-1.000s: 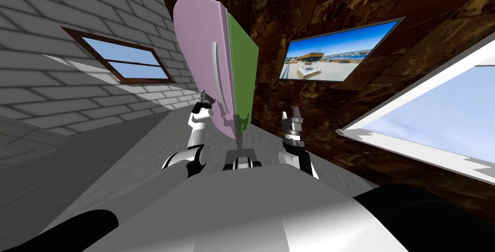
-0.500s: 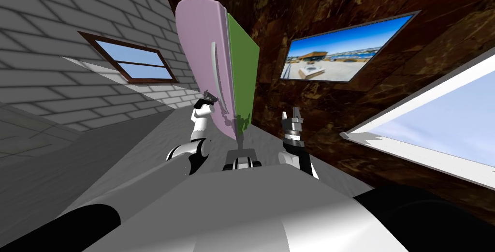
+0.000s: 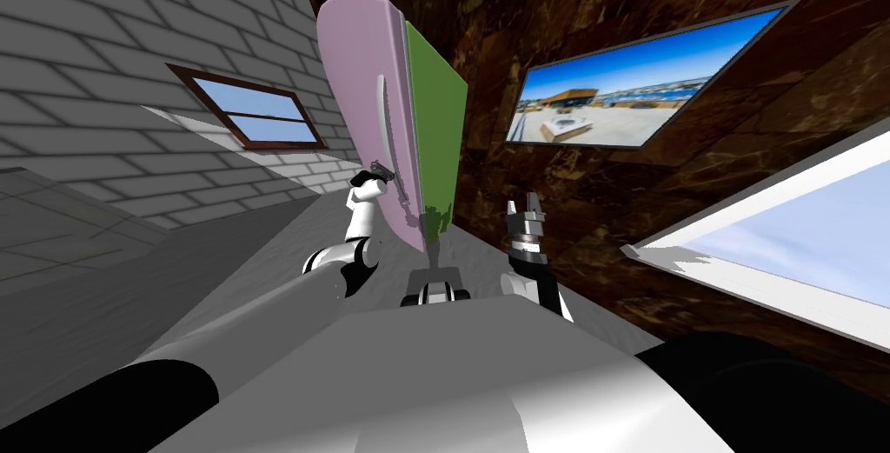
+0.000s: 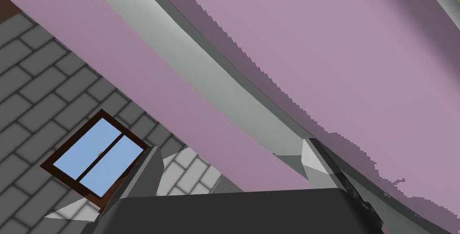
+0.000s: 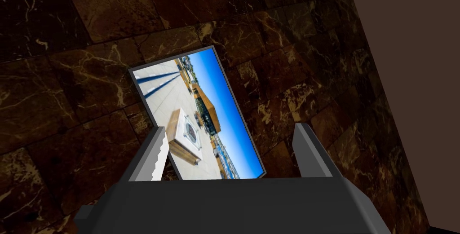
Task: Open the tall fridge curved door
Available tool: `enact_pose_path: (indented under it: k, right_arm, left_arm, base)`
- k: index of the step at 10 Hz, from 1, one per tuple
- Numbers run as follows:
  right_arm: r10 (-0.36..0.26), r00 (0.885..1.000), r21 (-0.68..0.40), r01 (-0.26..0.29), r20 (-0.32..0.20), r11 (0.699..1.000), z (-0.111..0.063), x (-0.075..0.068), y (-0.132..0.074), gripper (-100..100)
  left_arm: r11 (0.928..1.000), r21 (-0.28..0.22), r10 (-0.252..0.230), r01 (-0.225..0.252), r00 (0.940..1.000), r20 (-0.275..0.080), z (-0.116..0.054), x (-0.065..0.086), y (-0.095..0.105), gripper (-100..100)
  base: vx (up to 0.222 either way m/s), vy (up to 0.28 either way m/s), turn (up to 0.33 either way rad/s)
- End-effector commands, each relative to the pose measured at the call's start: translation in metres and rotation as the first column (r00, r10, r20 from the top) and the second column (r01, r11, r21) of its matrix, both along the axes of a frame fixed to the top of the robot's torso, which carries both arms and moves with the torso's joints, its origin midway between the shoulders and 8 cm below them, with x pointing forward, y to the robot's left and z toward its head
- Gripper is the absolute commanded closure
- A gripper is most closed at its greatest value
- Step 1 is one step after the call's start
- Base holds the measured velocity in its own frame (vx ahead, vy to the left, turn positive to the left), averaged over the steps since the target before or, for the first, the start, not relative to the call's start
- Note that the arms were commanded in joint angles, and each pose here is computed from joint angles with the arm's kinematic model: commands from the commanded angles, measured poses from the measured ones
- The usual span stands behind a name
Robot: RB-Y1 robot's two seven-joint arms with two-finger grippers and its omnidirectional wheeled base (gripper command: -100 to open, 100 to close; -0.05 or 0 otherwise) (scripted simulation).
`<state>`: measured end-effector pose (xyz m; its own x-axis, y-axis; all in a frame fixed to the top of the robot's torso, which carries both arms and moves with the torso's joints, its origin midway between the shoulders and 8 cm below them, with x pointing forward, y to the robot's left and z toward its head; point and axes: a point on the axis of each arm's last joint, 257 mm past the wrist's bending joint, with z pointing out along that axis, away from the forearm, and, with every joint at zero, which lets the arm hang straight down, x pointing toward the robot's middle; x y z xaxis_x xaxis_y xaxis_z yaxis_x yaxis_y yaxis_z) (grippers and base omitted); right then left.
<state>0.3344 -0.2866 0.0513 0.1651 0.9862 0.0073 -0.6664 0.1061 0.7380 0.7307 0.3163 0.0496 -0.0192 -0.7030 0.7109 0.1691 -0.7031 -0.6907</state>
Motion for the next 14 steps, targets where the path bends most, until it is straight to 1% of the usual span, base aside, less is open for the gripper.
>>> enact_pose_path:
  k: [1,3,5,6,8,9,10,11,12,13,14]
  right_arm:
    - [0.000,1.000,0.000,0.000,0.000,1.000,0.000,0.000,0.000,0]
    - [0.000,1.000,0.000,0.000,0.000,1.000,0.000,0.000,0.000,0]
    - [0.000,1.000,0.000,0.000,0.000,1.000,0.000,0.000,0.000,0]
    - [0.000,1.000,0.000,0.000,0.000,1.000,0.000,0.000,0.000,0]
    - [0.000,1.000,0.000,0.000,0.000,1.000,0.000,0.000,0.000,0]
    - [0.000,1.000,0.000,0.000,0.000,1.000,0.000,0.000,0.000,0]
    - [0.000,1.000,0.000,0.000,0.000,1.000,0.000,0.000,0.000,0]
    - [0.000,1.000,0.000,0.000,0.000,1.000,0.000,0.000,0.000,0]
    - [0.000,1.000,-0.001,0.000,0.000,1.000,0.000,0.000,0.000,0]
    - [0.000,1.000,-0.001,0.000,0.000,1.000,0.000,0.000,0.000,0]
    - [0.000,1.000,-0.001,0.000,0.000,1.000,0.000,0.000,0.000,0]
  left_arm:
    - [0.9981,-0.055,-0.032,0.030,0.9989,-0.034,0.005,0.011,-0.008,-100]
    - [0.9949,-0.090,-0.051,0.046,0.9974,-0.052,0.013,0.018,-0.010,-100]
    - [0.9922,-0.112,-0.061,0.053,0.9963,-0.061,0.020,0.021,-0.009,-100]
    - [0.9911,-0.121,-0.063,0.055,0.9959,-0.065,0.023,0.023,-0.008,-100]
    - [0.9918,-0.116,-0.062,0.054,0.9961,-0.063,0.021,0.021,-0.009,-100]
    - [0.9918,-0.116,-0.062,0.054,0.9962,-0.062,0.021,0.021,-0.009,100]
    - [0.9900,-0.116,-0.087,0.080,0.9942,-0.063,0.022,0.022,-0.024,100]
    - [0.9900,-0.116,-0.087,0.080,0.9942,-0.063,0.022,0.022,-0.024,100]
    - [0.9876,-0.116,-0.113,0.105,0.9915,-0.064,0.022,0.022,-0.038,100]
    - [0.9876,-0.116,-0.113,0.105,0.9915,-0.064,0.022,0.022,-0.038,100]
    - [0.9845,-0.116,-0.140,0.131,0.9881,-0.064,0.022,0.023,-0.053,100]
  base:
    - [0.020,-0.079,0.080]
    - [0.017,-0.089,0.074]
    - [0.008,-0.069,0.053]
    - [0.007,-0.049,0.033]
    - [0.002,-0.011,0.004]
    - [0.000,0.000,0.000]
    - [-0.045,0.163,-0.073]
    - [-0.059,0.267,-0.075]
    - [-0.058,0.338,-0.075]
    - [-0.109,0.333,-0.041]
    - [-0.110,0.345,-0.061]
